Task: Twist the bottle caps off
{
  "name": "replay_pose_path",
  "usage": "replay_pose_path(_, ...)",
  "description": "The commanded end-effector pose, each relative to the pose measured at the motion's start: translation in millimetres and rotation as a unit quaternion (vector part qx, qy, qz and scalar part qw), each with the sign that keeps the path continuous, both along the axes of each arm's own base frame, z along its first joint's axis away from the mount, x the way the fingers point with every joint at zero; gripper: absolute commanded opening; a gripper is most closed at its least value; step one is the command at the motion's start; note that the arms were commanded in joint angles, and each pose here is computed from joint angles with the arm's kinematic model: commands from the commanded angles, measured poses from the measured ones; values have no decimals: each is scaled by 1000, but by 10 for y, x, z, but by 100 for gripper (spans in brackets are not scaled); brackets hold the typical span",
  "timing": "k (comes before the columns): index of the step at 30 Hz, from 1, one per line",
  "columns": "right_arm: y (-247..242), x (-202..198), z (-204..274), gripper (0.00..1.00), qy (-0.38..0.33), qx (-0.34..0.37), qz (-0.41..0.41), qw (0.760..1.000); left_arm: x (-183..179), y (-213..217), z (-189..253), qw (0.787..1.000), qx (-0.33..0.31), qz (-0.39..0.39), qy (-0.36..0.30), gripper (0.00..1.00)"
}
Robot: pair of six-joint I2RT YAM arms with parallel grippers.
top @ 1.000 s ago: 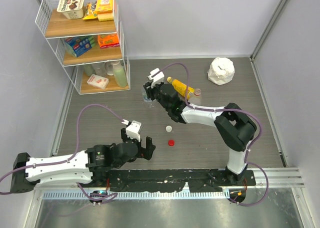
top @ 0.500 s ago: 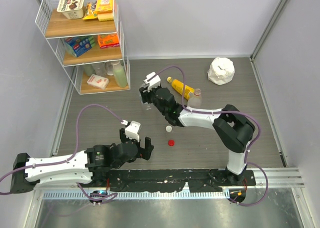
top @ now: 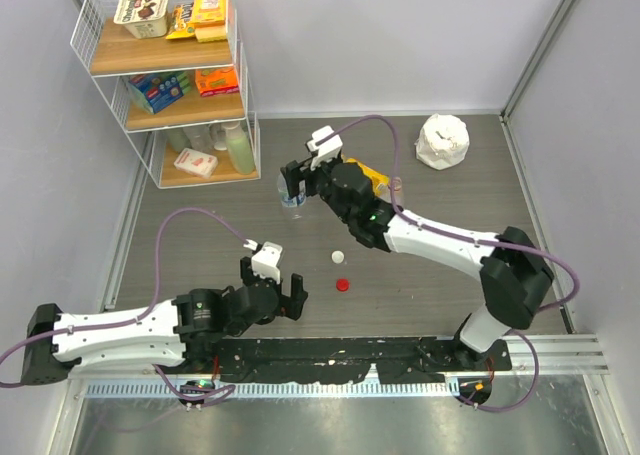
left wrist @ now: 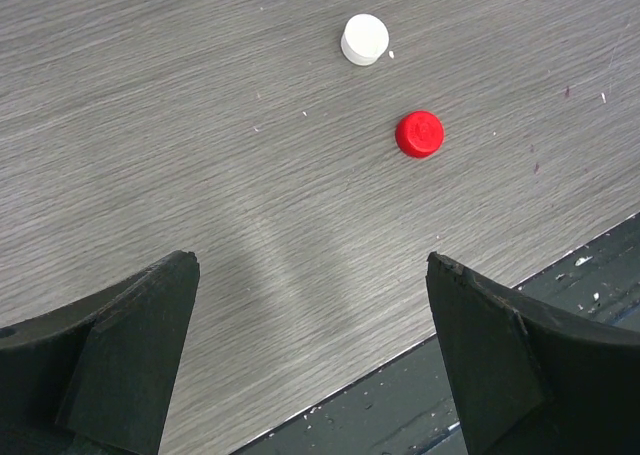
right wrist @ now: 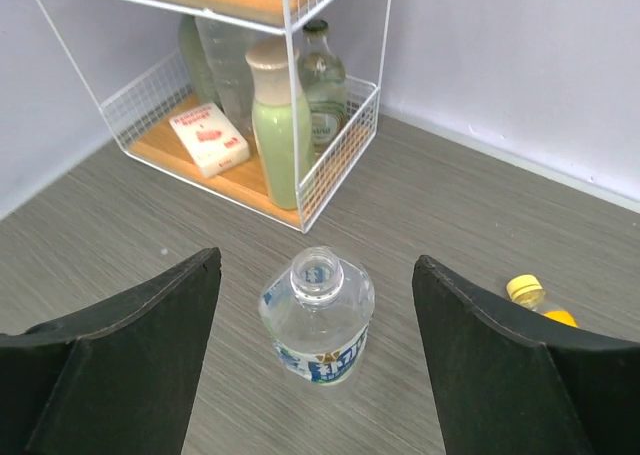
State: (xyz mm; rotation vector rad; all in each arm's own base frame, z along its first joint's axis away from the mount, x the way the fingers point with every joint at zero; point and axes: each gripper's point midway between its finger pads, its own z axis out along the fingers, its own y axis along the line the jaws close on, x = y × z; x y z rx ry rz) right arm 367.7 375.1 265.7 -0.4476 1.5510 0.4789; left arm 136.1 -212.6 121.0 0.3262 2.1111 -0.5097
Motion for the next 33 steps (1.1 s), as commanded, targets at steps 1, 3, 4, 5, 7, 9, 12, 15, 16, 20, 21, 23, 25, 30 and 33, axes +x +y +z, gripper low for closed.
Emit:
replay_pose_path(1,-140,-147,567,83,-8,41,9,999,4,-64,40,1000,-15,3,3,100)
replay_pose_path(3,-233,-186,616,87,-1,41,7,999,-1,-81,38,1000,-18,2,5,100)
replay_pose_path(4,-288,-195,687,89,-3,45,5,999,0,-82,37,1000,-19,3,7,100)
replay_pose_path(5,-337,-205,670,90,6,40,3,999,-8,-88,36,1000,-20,2,8,100)
replay_pose_path(7,-427,-189,663,93,15,33,-2,999,-17,-98,36,1000,-23,0,11,100)
replay_pose_path(9,-503,-158,649,97,23,31,-7,999,-16,-98,35,1000,-25,1,12,99)
replay_pose_path(12,-590,-65,573,98,46,24,4,999,-27,-103,23,1000,-25,-1,14,100)
replay_pose_path(15,-680,30,466,100,69,5,0,998,-47,-113,7,1000,-23,-7,18,100)
replay_pose_path(16,-758,122,540,100,71,13,-12,997,-47,-117,8,1000,-24,-7,19,100)
replay_pose_path(20,-1009,395,522,100,116,2,-52,992,-49,-117,-8,999,-23,-6,21,100)
replay_pose_path(21,-1046,438,488,100,129,-7,-60,990,-56,-119,-11,999,-24,-6,23,100)
replay_pose_path(23,-1191,563,494,100,141,-8,-79,987,-58,-115,-25,999,-23,-6,24,100)
replay_pose_path(25,-1416,747,486,100,151,-3,-109,982,-63,-121,-20,999,-27,-7,26,100)
replay_pose_path(30,-1736,1141,185,100,218,-19,-145,965,-92,-150,-31,999,-33,-13,33,100)
replay_pose_path(33,-1869,1365,21,99,252,-35,-147,956,-118,-171,-54,998,-40,-19,38,100)
